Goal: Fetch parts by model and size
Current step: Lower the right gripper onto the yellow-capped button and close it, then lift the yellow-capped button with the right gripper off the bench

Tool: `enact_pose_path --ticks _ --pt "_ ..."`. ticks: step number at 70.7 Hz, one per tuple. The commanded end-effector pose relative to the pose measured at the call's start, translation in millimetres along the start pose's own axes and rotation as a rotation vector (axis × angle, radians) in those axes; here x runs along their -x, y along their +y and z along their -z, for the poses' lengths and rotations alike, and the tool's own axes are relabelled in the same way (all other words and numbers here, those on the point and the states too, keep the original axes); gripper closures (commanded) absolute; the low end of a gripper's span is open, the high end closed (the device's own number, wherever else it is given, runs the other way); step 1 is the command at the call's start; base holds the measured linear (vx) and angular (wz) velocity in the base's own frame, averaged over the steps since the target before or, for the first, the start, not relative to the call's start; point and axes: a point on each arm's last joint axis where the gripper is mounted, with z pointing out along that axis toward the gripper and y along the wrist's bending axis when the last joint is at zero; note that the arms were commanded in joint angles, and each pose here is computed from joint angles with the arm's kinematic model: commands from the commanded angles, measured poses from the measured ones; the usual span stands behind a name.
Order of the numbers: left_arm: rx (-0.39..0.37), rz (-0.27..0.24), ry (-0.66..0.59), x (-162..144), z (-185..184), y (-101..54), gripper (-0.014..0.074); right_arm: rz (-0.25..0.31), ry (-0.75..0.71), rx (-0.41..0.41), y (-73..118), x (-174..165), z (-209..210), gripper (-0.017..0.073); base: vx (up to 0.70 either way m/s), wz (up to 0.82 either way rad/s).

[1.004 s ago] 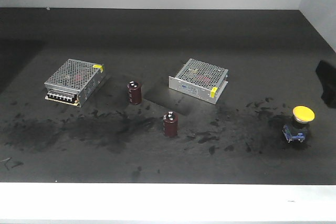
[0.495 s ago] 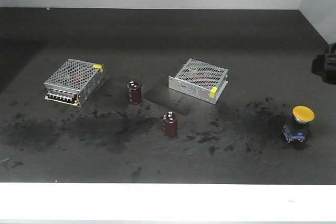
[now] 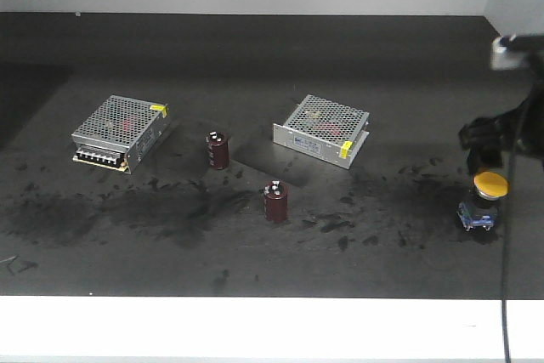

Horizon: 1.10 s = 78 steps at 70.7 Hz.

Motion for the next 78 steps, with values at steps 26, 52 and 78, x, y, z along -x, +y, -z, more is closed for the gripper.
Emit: enact_pose_path --ticks 26,52,78 --pt "0.001 0.000 -0.104 15 2 0.8 0.0598 0.079 0.086 0.003 1.0 16 -43 -0.0034 0.00 0.00" --pt "0.000 0.000 -0.094 15 2 0.7 0.0598 0.081 0.083 0.004 1.7 19 -52 0.0071 0.00 0.00" --pt "-0.005 0.000 -0.041 10 1 0.2 0.0598 0.079 0.082 0.005 1.7 18 -51 0.0571 0.00 0.00"
